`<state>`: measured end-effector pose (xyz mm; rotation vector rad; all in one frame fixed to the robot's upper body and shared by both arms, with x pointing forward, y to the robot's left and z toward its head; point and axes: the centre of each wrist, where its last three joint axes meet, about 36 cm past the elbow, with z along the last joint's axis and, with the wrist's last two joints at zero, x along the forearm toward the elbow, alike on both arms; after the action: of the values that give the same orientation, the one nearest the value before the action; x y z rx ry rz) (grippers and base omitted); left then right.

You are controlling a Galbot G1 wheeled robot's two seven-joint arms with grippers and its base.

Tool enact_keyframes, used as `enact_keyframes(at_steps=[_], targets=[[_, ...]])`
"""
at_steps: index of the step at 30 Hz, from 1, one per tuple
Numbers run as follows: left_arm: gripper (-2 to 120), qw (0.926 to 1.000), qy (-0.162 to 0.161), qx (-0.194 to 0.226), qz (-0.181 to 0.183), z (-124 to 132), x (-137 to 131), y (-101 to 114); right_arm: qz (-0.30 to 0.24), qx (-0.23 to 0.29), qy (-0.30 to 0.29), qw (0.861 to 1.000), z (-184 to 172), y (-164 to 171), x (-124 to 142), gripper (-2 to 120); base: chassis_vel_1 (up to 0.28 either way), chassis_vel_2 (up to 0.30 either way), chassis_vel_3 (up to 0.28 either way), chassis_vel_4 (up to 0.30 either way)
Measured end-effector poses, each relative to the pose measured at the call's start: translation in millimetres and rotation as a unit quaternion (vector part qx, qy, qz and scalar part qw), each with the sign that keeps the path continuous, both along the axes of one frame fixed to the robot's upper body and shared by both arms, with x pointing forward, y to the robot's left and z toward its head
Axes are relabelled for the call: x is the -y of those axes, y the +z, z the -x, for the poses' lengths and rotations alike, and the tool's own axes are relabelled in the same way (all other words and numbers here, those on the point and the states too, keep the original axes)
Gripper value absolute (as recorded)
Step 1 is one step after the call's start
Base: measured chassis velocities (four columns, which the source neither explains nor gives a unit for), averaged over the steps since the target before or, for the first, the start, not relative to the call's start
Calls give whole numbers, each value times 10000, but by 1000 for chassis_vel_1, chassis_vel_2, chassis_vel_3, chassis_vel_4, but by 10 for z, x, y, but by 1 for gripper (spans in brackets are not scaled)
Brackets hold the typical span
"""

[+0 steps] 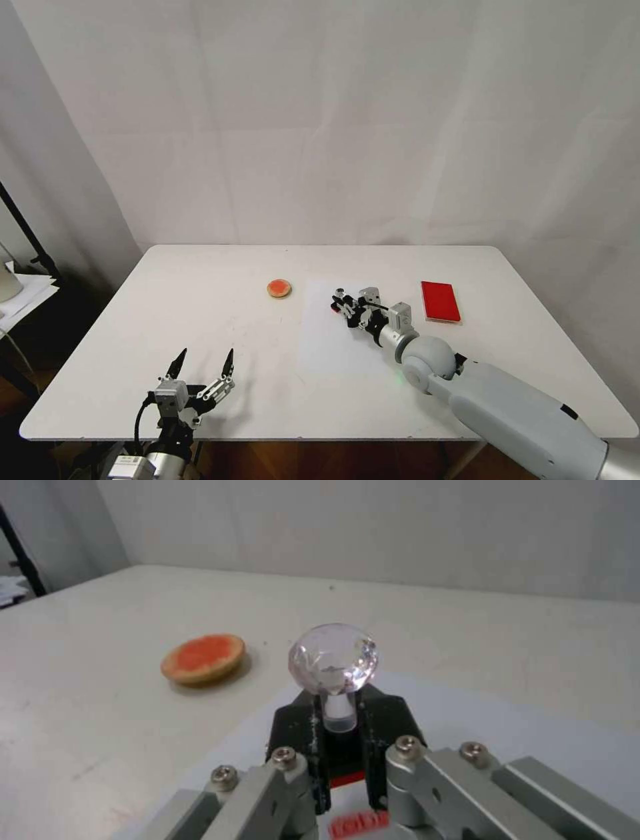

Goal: Pick up the stamp from the ink pad and place it onto another ink pad.

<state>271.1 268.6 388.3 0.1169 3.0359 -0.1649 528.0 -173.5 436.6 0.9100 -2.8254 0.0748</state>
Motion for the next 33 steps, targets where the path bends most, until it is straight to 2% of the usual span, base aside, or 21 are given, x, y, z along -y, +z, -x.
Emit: enact_keyframes(at_steps=[6, 10, 11, 14, 15, 19, 24, 33], targets=[[100, 10000, 0, 0, 0, 0, 0, 0, -43, 219, 316, 9992, -53, 268, -211, 9, 0, 0, 0, 0], [100, 10000, 0, -1, 0, 0, 0, 0, 77, 412, 662, 9969, -228, 459, -536, 9, 0, 0, 0, 0], [100, 10000, 0, -1, 0, 0, 0, 0, 77, 412, 662, 9969, -228, 459, -536, 9, 0, 0, 0, 0], [100, 10000, -1, 1, 0, -1, 0, 0, 83, 448, 735, 9963, -438, 496, -847, 9, 0, 0, 0, 0], [100, 10000, -1, 1, 0, -1, 0, 0, 83, 448, 735, 9963, -438, 496, -847, 9, 0, 0, 0, 0], [100, 10000, 0, 0, 0, 0, 0, 0, 51, 312, 727, 9969, -618, 391, -1194, 9, 0, 0, 0, 0], [100, 10000, 0, -1, 0, 0, 0, 0, 94, 173, 612, 9979, -640, 250, -1320, 9, 0, 0, 0, 0], [100, 10000, 0, 0, 0, 0, 0, 0, 151, 54, 462, 9988, -679, 117, -1387, 9, 0, 0, 0, 0]])
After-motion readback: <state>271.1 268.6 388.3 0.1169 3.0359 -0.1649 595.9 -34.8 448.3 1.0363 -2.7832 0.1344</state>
